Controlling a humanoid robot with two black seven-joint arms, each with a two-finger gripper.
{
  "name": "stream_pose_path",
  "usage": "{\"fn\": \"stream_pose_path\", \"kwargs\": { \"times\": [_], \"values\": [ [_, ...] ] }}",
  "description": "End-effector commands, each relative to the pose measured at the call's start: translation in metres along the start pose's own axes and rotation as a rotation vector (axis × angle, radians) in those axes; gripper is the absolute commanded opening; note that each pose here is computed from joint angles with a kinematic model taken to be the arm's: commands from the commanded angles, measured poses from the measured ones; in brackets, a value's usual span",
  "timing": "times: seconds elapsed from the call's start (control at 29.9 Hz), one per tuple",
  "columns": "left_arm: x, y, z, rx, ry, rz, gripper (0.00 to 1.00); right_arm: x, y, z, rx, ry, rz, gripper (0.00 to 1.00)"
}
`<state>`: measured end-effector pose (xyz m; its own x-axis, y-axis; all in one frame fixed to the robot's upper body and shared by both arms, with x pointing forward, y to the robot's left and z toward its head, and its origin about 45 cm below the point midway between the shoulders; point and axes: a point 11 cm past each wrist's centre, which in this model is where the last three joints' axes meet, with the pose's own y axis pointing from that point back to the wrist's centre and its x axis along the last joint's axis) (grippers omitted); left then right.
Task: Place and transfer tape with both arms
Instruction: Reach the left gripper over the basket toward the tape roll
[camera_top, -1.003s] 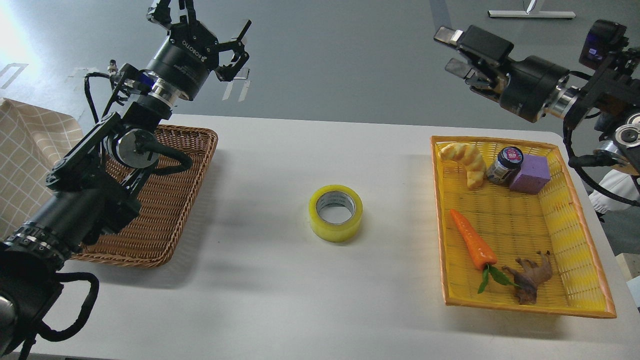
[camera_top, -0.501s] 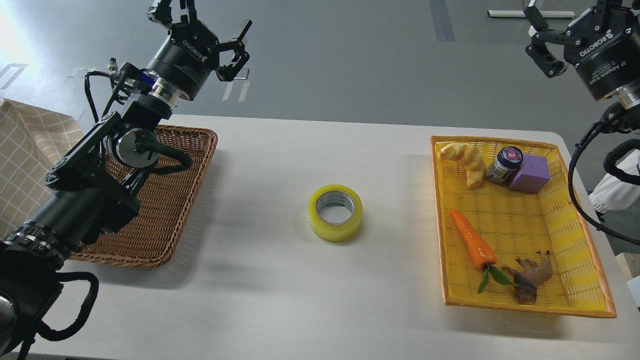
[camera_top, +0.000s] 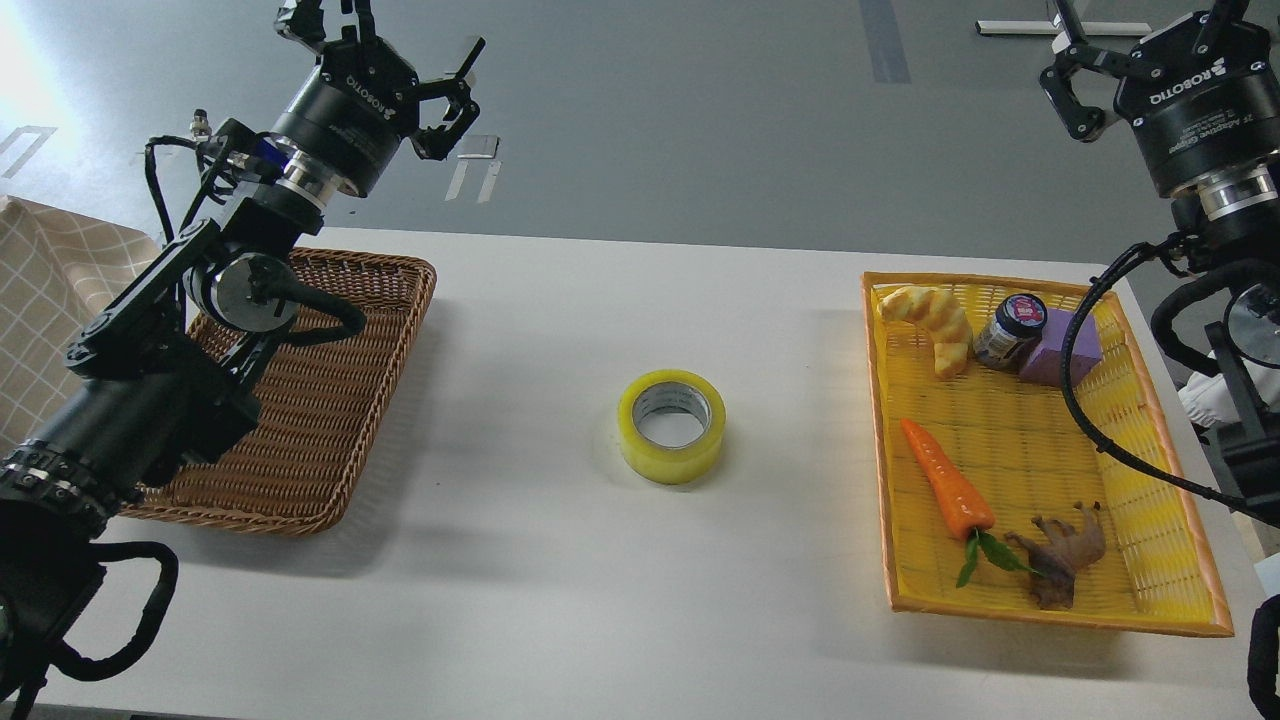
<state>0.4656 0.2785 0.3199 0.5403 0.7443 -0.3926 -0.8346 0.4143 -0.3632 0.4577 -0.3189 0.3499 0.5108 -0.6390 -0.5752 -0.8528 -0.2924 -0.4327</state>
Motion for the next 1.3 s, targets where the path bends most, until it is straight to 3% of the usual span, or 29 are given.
{"fn": "stream_pose_path", "kwargs": {
  "times": [0.0, 0.43, 0.7, 1.27],
  "values": [
    [0.001, 0.001, 0.000, 0.006, -0.008, 0.002, 0.98, -0.005, -0.002, 0.017, 0.027, -0.081, 0.001, 1.00],
    [-0.008, -0.004, -0.004, 0.082, -0.178, -0.065, 0.98, -0.014, -0.006, 0.038, 0.030, -0.144, -0.010, 1.00],
    [-0.022, -0.017, -0.001, 0.172, -0.441, -0.172, 0.98, -0.010, 0.000, 0.041, 0.025, -0.146, 0.003, 1.00],
    [-0.088, -0.015, 0.004, 0.264, -0.978, -0.514, 0.98, 0.001, 0.017, 0.047, 0.012, -0.147, 0.037, 1.00]
  ]
}}
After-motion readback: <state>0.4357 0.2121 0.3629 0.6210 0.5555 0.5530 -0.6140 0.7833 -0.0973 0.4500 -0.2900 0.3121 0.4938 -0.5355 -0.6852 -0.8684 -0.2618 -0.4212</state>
